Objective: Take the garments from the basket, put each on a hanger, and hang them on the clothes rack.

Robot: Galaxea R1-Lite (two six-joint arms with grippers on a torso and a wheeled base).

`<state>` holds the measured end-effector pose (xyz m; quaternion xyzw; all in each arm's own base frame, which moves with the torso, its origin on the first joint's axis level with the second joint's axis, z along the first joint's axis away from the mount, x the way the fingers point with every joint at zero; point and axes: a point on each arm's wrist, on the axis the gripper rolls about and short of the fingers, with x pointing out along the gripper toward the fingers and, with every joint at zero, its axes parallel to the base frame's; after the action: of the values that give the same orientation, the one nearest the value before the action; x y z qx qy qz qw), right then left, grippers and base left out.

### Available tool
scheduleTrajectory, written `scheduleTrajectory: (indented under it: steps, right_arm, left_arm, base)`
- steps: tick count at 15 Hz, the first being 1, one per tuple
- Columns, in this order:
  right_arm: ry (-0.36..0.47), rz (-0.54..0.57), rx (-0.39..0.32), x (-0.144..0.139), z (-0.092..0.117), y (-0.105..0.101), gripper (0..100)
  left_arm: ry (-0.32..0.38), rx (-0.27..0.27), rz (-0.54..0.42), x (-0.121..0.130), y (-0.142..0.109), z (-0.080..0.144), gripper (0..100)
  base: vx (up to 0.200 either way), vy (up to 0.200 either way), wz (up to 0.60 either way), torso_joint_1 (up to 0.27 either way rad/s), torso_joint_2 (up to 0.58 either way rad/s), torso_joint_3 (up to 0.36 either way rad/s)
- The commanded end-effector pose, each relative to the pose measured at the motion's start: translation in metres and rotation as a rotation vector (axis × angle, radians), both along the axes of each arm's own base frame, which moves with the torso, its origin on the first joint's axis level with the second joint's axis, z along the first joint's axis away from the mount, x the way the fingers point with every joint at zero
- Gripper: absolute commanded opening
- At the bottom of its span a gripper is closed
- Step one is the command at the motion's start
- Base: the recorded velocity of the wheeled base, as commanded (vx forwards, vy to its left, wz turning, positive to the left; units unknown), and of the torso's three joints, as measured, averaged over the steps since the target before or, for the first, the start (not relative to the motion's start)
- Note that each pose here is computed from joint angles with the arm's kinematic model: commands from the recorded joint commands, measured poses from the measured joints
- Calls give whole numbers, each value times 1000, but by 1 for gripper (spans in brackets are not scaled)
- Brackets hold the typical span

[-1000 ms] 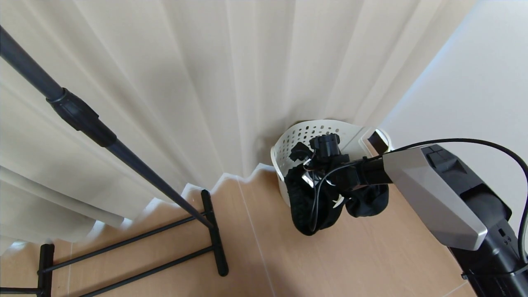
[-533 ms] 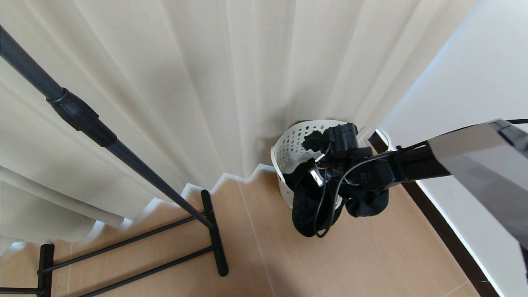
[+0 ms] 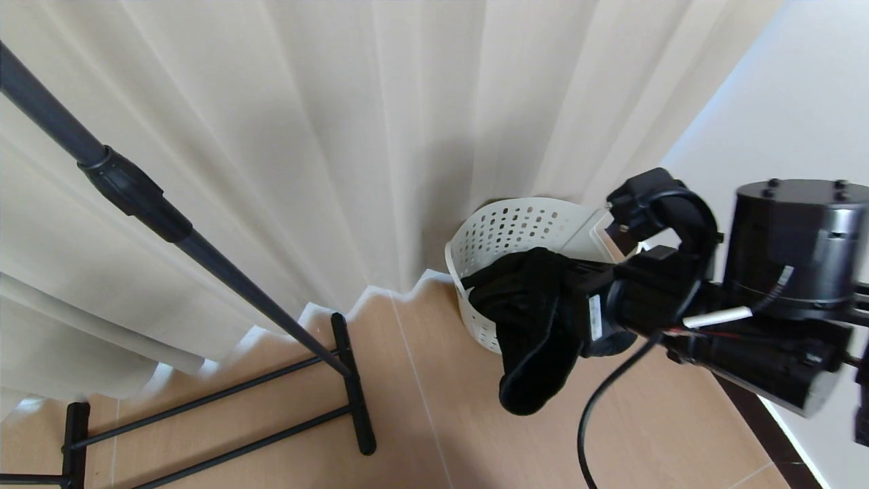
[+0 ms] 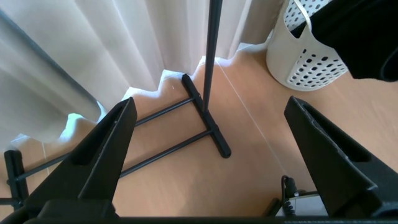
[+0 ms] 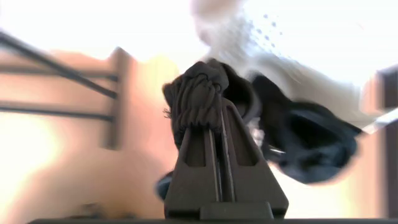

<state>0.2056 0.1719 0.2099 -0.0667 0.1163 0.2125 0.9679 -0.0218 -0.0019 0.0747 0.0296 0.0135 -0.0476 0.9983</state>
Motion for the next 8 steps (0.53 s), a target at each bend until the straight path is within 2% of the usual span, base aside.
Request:
scheduleTrajectory:
  steps: [1, 4, 8]
  right_arm:
    - [-62, 61, 77, -35, 19, -13, 0]
    - [-53, 40, 61, -23, 6, -7, 0]
    - [-53, 38, 58, -22, 4, -6, 0]
  left_arm:
    - [1, 1, -1, 0, 0, 0, 100]
    - [0, 2, -1, 0, 0, 0, 100]
    - [0, 2, -2, 0, 0, 0, 100]
  base:
    - [0, 0, 0, 0, 0, 0]
    - [0, 0, 0, 0, 0, 0]
    - [0, 0, 0, 4, 5, 148]
